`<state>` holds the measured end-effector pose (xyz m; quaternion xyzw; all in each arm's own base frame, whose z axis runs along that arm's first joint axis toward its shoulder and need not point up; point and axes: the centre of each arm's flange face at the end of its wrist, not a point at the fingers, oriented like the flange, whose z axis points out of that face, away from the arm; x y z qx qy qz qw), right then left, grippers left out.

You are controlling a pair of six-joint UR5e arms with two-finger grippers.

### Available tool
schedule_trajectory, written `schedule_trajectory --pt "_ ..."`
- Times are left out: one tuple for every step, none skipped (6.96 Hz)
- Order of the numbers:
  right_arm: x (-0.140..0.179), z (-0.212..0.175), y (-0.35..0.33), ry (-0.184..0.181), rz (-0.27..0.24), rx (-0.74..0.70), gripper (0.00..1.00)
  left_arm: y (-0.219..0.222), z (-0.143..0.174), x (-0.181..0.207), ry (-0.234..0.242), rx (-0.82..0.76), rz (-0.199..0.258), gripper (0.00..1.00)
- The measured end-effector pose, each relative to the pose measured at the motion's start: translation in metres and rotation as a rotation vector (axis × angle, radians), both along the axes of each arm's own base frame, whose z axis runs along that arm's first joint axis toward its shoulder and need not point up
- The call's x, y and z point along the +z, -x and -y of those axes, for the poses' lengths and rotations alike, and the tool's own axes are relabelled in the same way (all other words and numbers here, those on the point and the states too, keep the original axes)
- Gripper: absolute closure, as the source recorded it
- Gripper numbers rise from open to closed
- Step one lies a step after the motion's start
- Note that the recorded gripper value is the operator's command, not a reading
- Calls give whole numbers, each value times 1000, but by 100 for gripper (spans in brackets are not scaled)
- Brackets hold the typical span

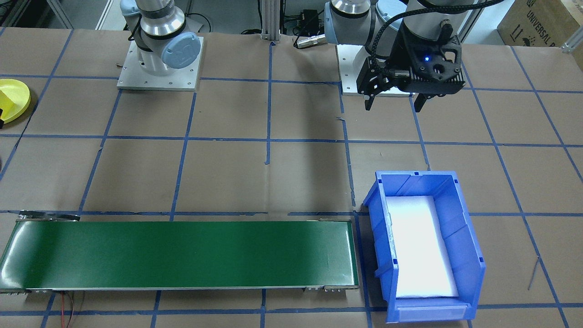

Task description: Move block left to right into plate

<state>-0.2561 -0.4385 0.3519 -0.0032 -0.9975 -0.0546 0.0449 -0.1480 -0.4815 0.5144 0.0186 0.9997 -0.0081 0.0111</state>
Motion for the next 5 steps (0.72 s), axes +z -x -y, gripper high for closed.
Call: schedule_trajectory --pt "34 17 -53 -2 -3 -13 0 0 0 0 0 0 0 0" --pt "68 25 -108 3 -17 -32 0 -1 0 0 0 0 1 0" --pt "97 27 -158 11 -29 -59 0 0 0 0 0 0 0 0" --pt "117 30 -206 20 -37 -66 0 0 0 0 0 1 0 0" --pt "127 33 -261 32 -41 -44 0 0 0 0 1 3 0 0"
